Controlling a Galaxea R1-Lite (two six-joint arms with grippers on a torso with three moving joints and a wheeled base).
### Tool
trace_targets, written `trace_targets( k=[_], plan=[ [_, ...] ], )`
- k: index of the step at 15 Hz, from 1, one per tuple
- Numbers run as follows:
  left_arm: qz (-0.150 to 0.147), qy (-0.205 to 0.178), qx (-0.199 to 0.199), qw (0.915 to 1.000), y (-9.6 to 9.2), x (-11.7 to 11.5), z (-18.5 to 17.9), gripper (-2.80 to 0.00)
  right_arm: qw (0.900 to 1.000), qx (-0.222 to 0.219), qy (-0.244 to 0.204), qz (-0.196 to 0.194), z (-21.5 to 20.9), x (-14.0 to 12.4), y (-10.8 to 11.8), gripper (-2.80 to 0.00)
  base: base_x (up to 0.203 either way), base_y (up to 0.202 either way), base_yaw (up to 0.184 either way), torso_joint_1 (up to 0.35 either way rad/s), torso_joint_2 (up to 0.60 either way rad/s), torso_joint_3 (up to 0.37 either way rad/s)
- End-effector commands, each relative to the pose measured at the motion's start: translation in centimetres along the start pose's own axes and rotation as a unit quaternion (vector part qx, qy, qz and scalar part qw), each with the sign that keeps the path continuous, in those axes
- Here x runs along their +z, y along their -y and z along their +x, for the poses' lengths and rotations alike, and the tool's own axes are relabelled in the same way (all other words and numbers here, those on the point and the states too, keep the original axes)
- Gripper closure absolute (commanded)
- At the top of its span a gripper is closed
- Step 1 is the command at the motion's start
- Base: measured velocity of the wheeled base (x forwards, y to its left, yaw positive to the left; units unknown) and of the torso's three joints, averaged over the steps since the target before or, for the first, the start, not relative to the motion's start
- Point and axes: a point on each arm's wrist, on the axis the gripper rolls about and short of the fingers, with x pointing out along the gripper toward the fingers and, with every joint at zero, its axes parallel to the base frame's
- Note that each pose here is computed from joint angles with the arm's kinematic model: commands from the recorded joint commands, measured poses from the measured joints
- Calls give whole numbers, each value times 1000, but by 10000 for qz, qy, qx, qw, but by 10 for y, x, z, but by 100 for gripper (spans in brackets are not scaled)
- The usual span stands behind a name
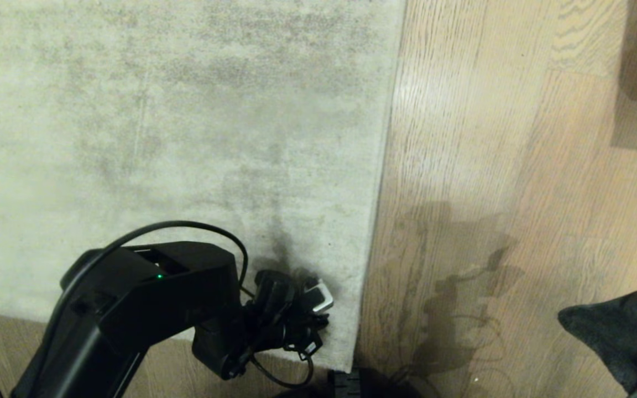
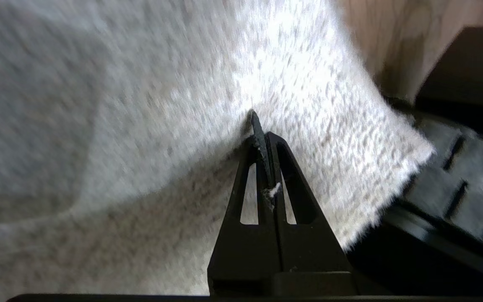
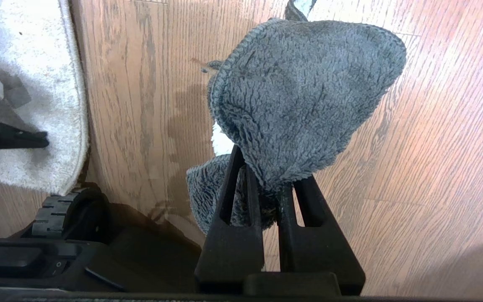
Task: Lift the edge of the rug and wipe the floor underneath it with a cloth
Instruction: Lay down the carpet
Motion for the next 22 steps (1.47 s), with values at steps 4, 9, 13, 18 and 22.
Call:
trace_targets(
  k=[4,9,13,18,22],
  plan=[
    [110,76,-121,9998,12,3,3,0,10000,4,-4,-4,0,0,0,0,0,0,0,0,0,0],
    [202,155,-114,9996,17,16,-20,0,10000,4,-4,-4,0,0,0,0,0,0,0,0,0,0],
    [232,367,46,9990,21,38,-70,0,10000,4,2,-4,0,0,0,0,0,0,0,0,0,0],
    [-222,646,733,9950,38,52,-168,0,10000,4,1,-4,0,0,0,0,0,0,0,0,0,0],
    [-808,787,1608,9805,59,33,-233,0,10000,4,-4,-4,0,0,0,0,0,0,0,0,0,0]
  ],
)
